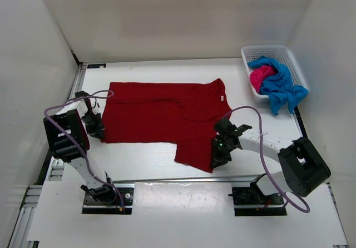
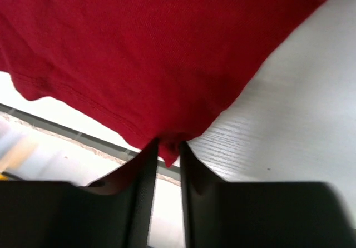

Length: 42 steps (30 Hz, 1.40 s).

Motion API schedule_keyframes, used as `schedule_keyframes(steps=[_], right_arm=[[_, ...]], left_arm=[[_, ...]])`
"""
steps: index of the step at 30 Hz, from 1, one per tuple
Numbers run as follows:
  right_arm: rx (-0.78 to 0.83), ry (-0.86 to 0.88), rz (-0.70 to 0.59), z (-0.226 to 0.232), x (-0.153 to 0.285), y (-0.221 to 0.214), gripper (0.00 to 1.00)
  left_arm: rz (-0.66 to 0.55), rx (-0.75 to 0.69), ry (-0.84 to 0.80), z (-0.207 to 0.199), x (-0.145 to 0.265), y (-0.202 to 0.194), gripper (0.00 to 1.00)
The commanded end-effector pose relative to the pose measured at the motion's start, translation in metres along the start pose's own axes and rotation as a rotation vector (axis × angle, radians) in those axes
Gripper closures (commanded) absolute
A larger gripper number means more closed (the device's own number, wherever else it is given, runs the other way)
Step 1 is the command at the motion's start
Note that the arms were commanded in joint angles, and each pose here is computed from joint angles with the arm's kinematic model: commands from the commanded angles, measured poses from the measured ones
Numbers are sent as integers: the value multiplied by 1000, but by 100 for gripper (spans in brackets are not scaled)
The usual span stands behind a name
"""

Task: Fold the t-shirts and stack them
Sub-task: Grap the side of the flattened tshirt closest away from the robot with both arms, then fold the other side of the tshirt into a rectangle

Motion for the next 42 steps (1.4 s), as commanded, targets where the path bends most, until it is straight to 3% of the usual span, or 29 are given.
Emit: schedule_keyframes(steps=[1, 6, 7, 13, 18, 22, 28, 36, 42], right_arm=[[-2, 1, -24, 1, -1, 10, 78], [-33, 44, -48, 6, 8, 19, 90], [-37, 52, -60, 5, 10, 19, 100], [-41, 177, -172, 14, 47, 29, 100], [-25, 236, -365, 32, 99, 85, 100], [-20, 234, -428, 34, 123, 132, 100], [5, 219, -444, 32, 135, 198, 100], [-27, 183, -550, 29, 164, 307, 100], [0, 153, -556, 31, 161, 347, 100]], left_arm=[[-1, 2, 7, 3, -8, 1, 90], [19, 3, 4, 3, -7, -3, 90], [10, 2, 5, 3, -5, 0, 90], [-31, 0, -20, -1, 22, 14, 90], [-94, -36, -15, -8, 50, 49, 90], [-96, -56, -17, -13, 63, 73, 90], [-57, -99, 13, -22, 65, 105, 90], [-92, -179, 90, -43, 62, 157, 90], [-85, -205, 152, -46, 46, 173, 90]])
Point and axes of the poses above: each gripper's point midway between its finger pads, its own x axis back along the fingers, its own z axis along the line the jaws close on, y = z × x, the point moved 3 cm from there along x, back along the fingers, and after that the axes turned 8 degrees about -x, right-handed, at the moved point
